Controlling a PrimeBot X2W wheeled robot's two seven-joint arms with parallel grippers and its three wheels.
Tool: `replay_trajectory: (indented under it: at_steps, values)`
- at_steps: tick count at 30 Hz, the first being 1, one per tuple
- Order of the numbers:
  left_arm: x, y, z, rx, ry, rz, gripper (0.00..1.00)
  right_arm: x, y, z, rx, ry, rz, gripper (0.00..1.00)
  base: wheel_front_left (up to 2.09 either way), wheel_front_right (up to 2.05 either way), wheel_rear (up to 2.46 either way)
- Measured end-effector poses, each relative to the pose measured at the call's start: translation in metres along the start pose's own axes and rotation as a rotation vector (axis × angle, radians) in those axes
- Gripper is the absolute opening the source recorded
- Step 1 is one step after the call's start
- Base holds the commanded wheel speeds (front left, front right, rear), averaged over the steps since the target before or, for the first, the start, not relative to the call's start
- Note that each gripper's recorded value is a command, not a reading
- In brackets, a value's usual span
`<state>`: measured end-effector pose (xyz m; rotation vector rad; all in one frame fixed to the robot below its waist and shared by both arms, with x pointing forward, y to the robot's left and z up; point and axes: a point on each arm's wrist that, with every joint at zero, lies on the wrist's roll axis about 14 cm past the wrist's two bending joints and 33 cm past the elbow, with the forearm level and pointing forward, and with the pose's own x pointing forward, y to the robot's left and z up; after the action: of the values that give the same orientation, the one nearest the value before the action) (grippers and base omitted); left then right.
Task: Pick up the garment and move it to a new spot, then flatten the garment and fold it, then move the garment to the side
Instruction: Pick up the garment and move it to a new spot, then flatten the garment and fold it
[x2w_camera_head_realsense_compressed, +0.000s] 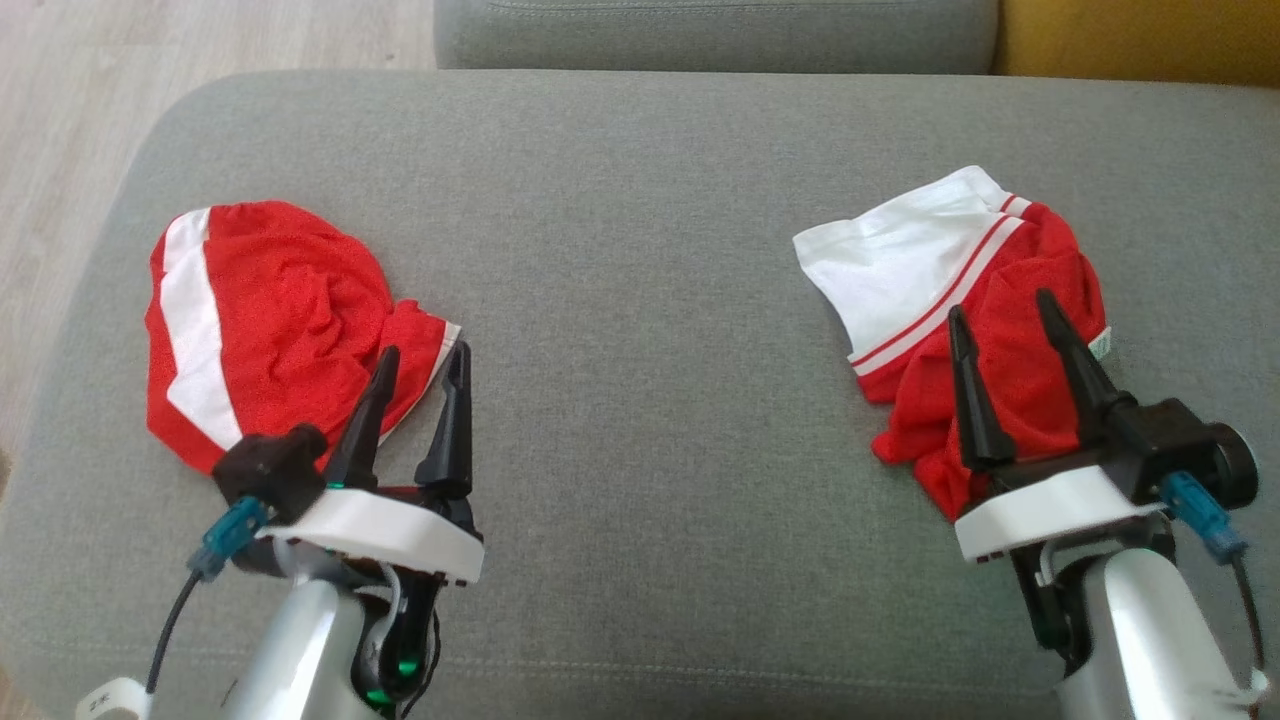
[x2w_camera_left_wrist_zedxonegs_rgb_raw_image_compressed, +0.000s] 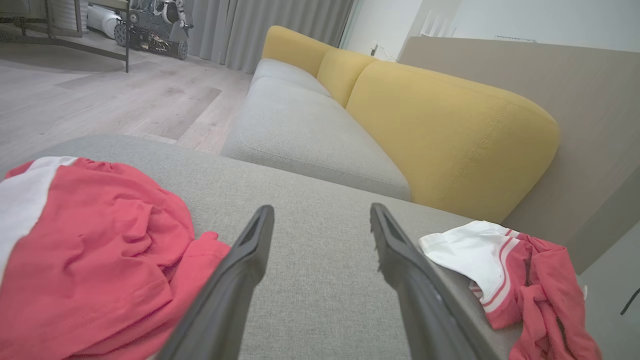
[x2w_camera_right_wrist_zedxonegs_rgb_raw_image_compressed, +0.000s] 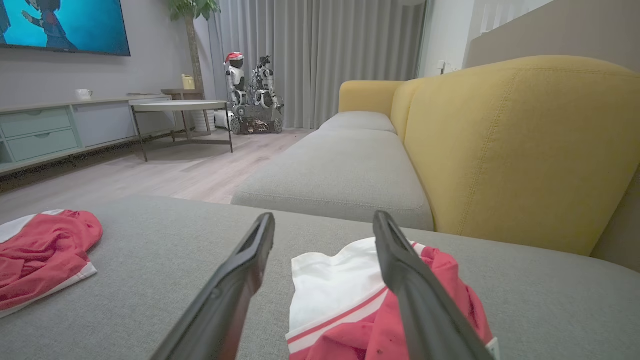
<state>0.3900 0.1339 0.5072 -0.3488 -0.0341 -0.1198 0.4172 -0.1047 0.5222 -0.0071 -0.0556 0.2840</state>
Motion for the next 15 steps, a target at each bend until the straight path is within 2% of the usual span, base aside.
replay_trajectory:
  at_steps: [6, 10, 15]
  values:
    - [0.001, 0.002, 0.003, 0.002, -0.015, 0.002, 1.0, 0.007, 0.014, -0.011, -0.02, 0.065, 0.045, 1.0, 0.0, 0.0, 0.0]
    - [0.002, 0.003, -0.006, -0.006, 0.005, 0.003, 1.0, 0.027, 0.029, -0.023, -0.071, 0.15, 0.106, 1.0, 0.0, 0.0, 0.0]
    - [0.002, 0.009, -0.018, -0.014, 0.039, 0.017, 1.0, 0.05, 0.028, -0.057, -0.095, 0.339, 0.12, 1.0, 0.0, 0.0, 0.0]
